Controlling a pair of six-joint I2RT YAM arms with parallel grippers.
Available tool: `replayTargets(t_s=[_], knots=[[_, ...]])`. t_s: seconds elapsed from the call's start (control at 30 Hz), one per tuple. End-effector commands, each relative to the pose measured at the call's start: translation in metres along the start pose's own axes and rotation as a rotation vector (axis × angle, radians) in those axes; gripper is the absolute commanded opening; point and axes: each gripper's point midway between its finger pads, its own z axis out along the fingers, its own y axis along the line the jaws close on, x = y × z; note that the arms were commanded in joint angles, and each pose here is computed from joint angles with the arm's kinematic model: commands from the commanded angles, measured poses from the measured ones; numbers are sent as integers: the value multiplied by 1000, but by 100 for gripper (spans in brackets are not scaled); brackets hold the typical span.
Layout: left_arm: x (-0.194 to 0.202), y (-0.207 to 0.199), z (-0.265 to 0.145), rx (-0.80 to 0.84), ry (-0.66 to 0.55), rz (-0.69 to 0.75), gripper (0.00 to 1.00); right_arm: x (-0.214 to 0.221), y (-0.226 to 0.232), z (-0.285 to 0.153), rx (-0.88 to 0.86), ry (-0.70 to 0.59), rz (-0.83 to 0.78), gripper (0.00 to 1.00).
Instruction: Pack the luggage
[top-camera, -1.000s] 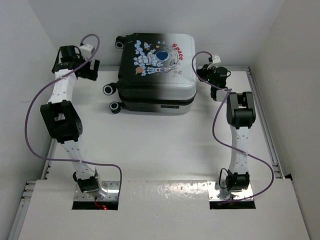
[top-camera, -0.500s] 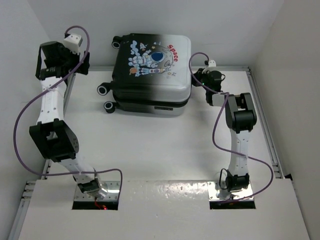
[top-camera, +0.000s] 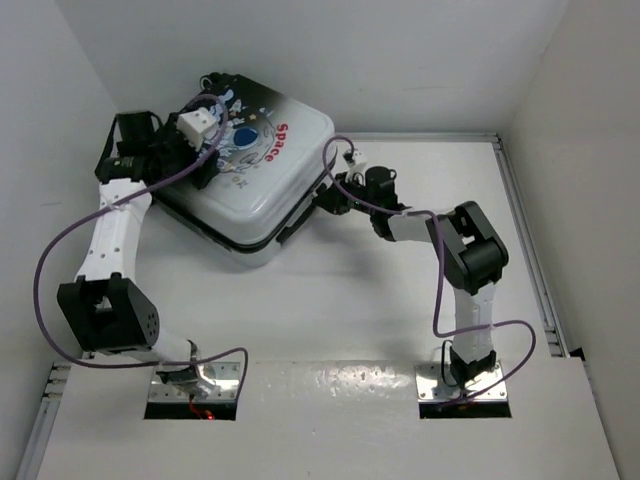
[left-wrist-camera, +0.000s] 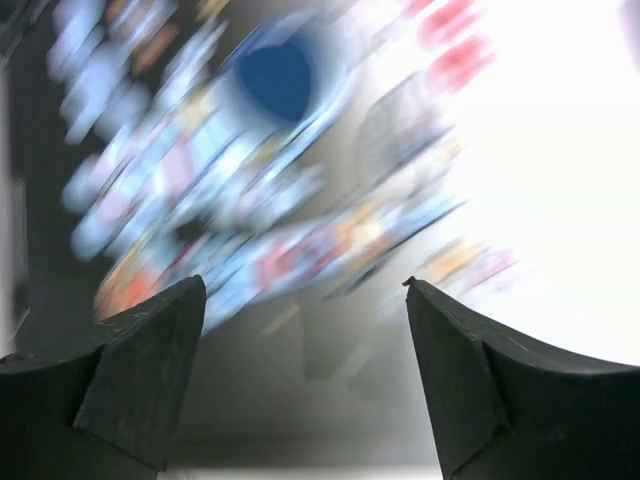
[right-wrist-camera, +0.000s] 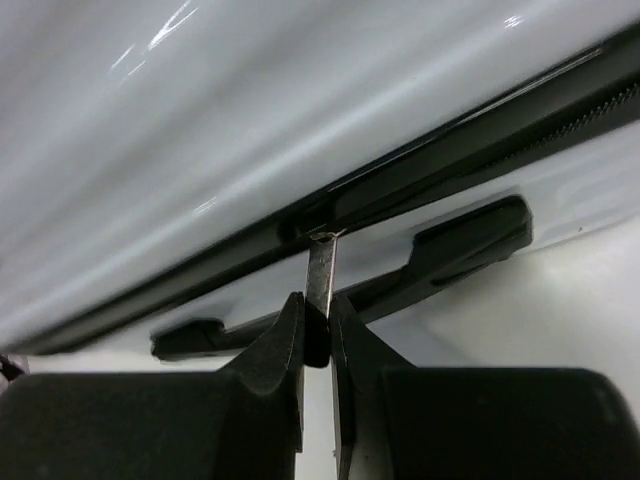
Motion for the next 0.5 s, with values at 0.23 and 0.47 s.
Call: replayTargets(t_s=[0.23,0.47], knots=[[-35,-168,-7,419,115,157,77,-90,-82,16,328,-200,-453,0],[-3,-232,25,431,212,103,70,-87,-88,-17,442,-281,-615,0]])
